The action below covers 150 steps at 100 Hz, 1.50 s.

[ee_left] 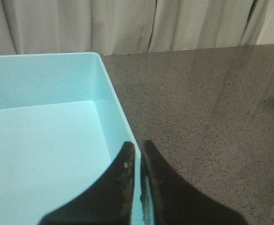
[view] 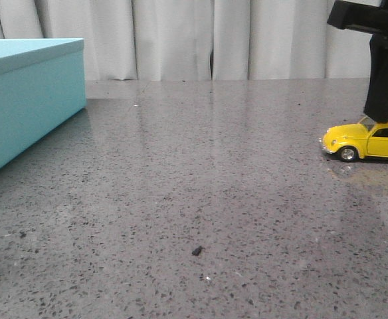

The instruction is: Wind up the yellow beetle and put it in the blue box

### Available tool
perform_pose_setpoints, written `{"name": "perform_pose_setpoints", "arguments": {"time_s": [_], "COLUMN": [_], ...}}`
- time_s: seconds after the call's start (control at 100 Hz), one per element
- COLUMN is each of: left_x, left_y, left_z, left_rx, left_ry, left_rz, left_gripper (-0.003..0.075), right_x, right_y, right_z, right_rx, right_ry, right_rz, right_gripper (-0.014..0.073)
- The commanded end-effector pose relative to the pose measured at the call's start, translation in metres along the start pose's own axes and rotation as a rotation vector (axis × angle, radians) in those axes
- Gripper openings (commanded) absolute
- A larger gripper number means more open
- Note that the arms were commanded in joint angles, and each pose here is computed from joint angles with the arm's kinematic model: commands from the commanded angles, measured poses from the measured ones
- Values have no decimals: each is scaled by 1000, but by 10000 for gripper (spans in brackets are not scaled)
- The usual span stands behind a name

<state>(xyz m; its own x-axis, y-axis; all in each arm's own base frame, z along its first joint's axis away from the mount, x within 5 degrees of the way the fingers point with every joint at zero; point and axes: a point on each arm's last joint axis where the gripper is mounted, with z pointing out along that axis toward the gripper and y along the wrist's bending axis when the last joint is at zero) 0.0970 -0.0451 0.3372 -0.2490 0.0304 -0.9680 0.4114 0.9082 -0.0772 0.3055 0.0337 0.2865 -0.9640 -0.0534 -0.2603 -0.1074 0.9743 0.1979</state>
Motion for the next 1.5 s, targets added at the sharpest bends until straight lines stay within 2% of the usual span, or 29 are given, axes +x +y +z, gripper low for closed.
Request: {"name": "perform_pose_setpoints", "arguments": {"time_s": [0.0, 0.26, 0.53, 0.66, 0.87, 0.99, 1.0, 1.06, 1.2, 1.4, 1.49], "left_x": [-17, -17, -17, -17, -17, -17, -17, -17, -17, -17, -17], "left_y": [-2, -2, -2, -2, -2, -2, -2, -2, -2, -2, -2], "left_z": [-2, -2, -2, -2, -2, -2, -2, -2, -2, -2, -2], "left_rx": [11, 11, 11, 11, 11, 11, 11, 11, 11, 11, 11], "left_ry": [-100, -100, -100, -100, -100, -100, -100, -100, -101, -101, -101], "left_rz": [-7, -7, -7, -7, -7, -7, -7, -7, -7, -7, -7], "left_gripper": [-19, -19, -19, -19, -19, -19, -19, -19, -19, -19, -19], "right_x": [1, 15, 22, 24, 25, 23, 20, 22, 39, 72, 84], "right_y": [-6, -37, -71, -79, -78, -61, -60, -50, -27, -2, 3], "right_z": [-7, 3, -8, -10, -15, -42, -46, -63, -105, -166, -180], "right_rx": [63, 101, 203, 227, 233, 190, 193, 176, 176, 199, 206], "right_ry": [-30, 36, 46, 47, 32, -77, -133, -198, -377, -696, -769], "right_rz": [-21, 67, 122, 134, 130, 124, 101, 75, 17, -44, -55], "right_gripper": [-49, -49, -49, -49, -49, -49, -49, -49, -49, -49, -49]}}
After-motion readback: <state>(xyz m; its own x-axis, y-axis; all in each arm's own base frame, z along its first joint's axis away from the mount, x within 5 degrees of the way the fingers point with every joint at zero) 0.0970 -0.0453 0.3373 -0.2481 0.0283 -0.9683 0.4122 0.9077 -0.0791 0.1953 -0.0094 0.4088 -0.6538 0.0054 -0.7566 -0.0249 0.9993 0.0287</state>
